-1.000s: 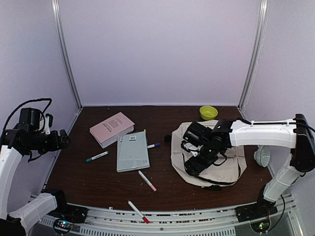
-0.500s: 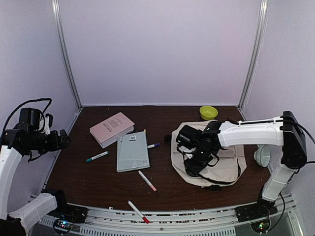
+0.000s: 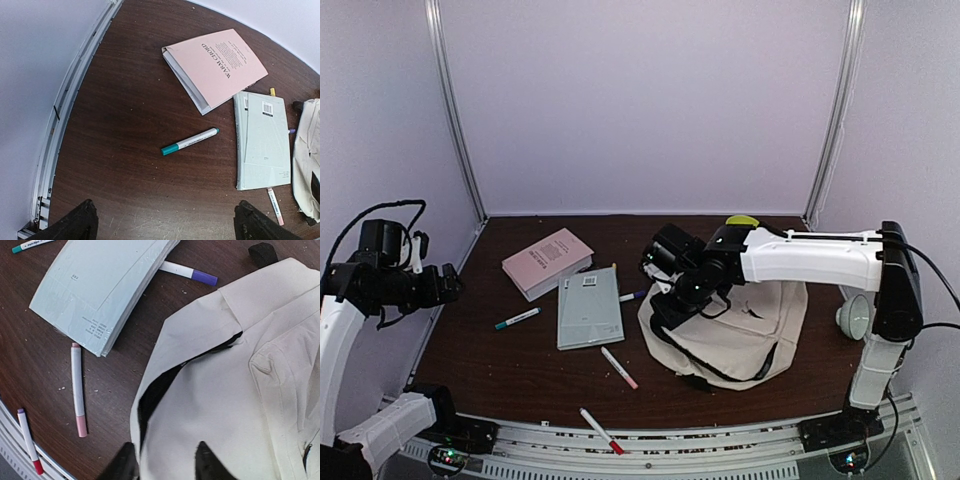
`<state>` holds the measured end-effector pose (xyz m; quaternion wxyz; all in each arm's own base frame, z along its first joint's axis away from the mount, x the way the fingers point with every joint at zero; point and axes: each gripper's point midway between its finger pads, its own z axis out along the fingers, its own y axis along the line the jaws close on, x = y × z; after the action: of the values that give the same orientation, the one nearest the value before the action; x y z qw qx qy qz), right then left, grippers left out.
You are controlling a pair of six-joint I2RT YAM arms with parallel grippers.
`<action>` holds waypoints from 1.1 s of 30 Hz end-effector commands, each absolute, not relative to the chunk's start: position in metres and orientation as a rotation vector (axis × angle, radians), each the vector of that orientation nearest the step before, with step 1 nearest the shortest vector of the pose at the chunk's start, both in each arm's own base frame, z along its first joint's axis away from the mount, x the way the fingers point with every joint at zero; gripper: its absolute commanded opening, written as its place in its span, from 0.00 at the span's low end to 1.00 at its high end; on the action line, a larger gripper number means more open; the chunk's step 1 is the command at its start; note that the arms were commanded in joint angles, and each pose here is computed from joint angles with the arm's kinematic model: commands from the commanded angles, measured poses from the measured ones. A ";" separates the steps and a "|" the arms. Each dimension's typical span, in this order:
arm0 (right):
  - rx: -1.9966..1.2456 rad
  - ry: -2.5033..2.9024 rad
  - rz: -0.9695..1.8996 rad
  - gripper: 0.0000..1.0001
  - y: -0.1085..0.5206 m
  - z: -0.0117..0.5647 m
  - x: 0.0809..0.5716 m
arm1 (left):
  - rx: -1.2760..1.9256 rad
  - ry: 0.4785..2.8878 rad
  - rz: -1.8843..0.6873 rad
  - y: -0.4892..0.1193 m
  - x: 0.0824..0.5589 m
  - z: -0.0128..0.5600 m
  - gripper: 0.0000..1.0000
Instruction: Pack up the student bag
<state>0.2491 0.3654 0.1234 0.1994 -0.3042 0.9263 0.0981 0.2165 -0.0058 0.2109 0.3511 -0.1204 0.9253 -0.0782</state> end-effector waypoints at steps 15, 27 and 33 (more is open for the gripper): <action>-1.108 2.610 0.246 0.90 0.296 0.111 0.176 | -0.274 2.393 -0.241 -0.012 0.222 0.211 0.97; -0.971 2.581 0.212 0.88 0.327 0.092 0.193 | -0.270 2.390 -0.245 -0.012 0.222 0.211 0.97; -0.930 2.523 -0.001 0.88 0.308 0.101 0.212 | -0.263 2.362 -0.246 -0.013 0.219 0.217 0.97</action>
<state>0.1896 0.3169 0.0789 0.1699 -0.3541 0.9182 0.0511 0.2165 -0.0108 0.2095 0.3471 -0.1123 0.9267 -0.0902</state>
